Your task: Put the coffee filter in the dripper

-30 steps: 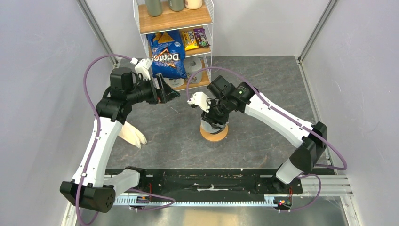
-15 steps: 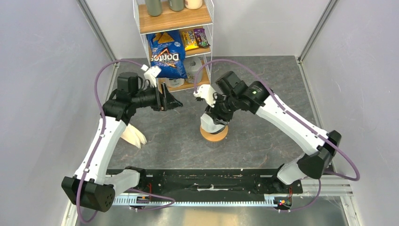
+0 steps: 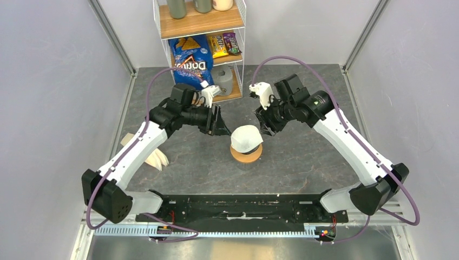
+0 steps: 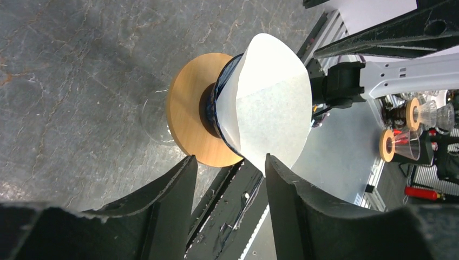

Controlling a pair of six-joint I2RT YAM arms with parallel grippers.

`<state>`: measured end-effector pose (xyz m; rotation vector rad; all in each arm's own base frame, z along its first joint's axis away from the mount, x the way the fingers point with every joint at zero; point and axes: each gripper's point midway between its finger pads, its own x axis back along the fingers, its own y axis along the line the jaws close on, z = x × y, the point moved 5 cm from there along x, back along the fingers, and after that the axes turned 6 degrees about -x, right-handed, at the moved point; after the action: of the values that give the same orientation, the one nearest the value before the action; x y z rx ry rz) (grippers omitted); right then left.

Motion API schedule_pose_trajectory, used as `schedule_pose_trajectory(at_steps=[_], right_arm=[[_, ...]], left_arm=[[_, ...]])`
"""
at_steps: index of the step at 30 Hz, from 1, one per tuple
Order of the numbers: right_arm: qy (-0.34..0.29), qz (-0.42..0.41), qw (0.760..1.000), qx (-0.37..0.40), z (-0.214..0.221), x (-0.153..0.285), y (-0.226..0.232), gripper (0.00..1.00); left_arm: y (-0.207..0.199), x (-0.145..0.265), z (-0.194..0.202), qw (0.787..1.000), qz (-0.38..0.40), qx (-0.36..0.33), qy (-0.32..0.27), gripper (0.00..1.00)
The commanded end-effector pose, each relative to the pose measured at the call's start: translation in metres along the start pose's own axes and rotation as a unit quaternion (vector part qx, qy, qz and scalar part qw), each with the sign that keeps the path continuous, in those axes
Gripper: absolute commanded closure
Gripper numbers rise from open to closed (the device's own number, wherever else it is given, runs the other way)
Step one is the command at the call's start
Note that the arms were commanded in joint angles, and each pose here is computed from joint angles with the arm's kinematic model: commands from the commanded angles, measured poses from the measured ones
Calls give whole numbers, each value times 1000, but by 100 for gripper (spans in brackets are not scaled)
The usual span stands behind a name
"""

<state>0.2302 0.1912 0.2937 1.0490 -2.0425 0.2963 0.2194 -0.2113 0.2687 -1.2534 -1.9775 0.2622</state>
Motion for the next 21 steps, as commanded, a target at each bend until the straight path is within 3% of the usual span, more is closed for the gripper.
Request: schedule_pose_trajectory(at_steps=[1,7,16,18,21], right_arm=[[-9,-30,999,-14,-1,-5,5,49],[1,-57,998,-13,11,-9,12,53],[14,-68,998,-8,19,-19,11,61],[10,-68,998,-7,17,-18,11,59],[1,-67,998,-4,11,-13,12,54]], left_arm=[[-6,-7,-19,998,2,-66,-14,45],[-8,-14,-5,997,6,-71,8,53],[-5,-18,0,997,0,-76,17,55],[-5,-17,-1,997,-3,-76,19,53],[-5,-15,-3,997,-8,-80,20,41]])
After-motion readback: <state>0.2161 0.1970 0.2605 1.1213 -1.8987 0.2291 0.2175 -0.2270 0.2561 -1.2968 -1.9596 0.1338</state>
